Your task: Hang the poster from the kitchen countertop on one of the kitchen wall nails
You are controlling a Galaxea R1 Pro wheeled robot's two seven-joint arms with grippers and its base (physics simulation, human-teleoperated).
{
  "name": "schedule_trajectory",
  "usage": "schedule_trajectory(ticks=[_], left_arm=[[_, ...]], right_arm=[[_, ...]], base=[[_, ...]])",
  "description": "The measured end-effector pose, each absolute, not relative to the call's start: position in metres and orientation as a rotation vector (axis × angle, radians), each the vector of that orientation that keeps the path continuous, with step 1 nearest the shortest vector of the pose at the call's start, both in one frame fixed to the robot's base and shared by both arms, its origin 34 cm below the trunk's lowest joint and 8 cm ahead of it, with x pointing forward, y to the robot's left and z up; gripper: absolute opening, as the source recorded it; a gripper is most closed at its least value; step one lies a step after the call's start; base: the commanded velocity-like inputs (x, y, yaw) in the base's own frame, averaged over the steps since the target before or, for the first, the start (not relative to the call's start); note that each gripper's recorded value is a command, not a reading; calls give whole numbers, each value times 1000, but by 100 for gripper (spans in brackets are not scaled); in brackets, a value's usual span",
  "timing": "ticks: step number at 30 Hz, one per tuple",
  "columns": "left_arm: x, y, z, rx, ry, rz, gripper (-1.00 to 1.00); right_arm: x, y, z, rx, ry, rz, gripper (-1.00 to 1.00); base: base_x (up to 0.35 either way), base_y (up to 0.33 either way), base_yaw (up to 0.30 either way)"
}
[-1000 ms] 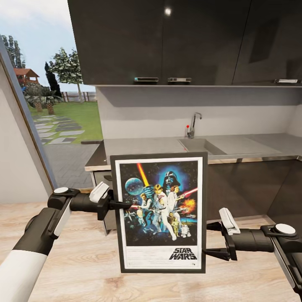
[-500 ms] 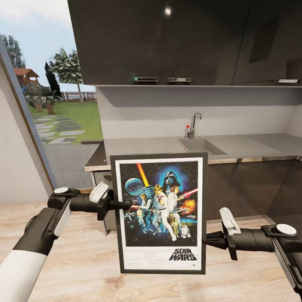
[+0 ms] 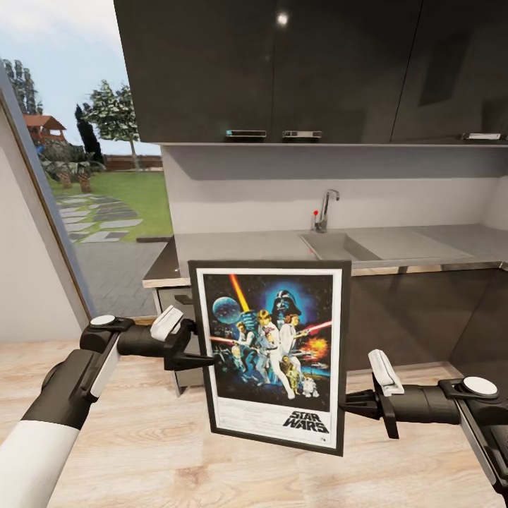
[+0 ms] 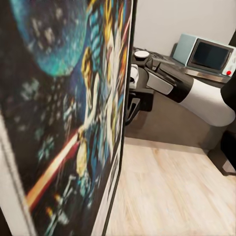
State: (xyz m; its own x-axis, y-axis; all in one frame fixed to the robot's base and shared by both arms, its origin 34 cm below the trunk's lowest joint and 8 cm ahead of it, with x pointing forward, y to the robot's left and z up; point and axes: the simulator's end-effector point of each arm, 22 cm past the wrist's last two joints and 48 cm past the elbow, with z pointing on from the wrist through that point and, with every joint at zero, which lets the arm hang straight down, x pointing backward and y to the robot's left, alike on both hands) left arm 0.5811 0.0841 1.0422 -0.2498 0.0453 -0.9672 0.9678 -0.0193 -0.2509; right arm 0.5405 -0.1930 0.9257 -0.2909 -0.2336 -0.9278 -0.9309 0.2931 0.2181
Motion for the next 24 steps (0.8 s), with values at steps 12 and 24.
schedule_trajectory(ticks=[12, 24], left_arm=[[588, 119, 1032, 1129, 1489, -1321, 100], [606, 175, 995, 1098, 1586, -1230, 100]], right_arm=[[540, -193, 926, -1062, 1724, 1047, -100], [541, -194, 926, -1057, 1723, 1044, -100]], base=[[0, 0, 0], [0, 0, 0]])
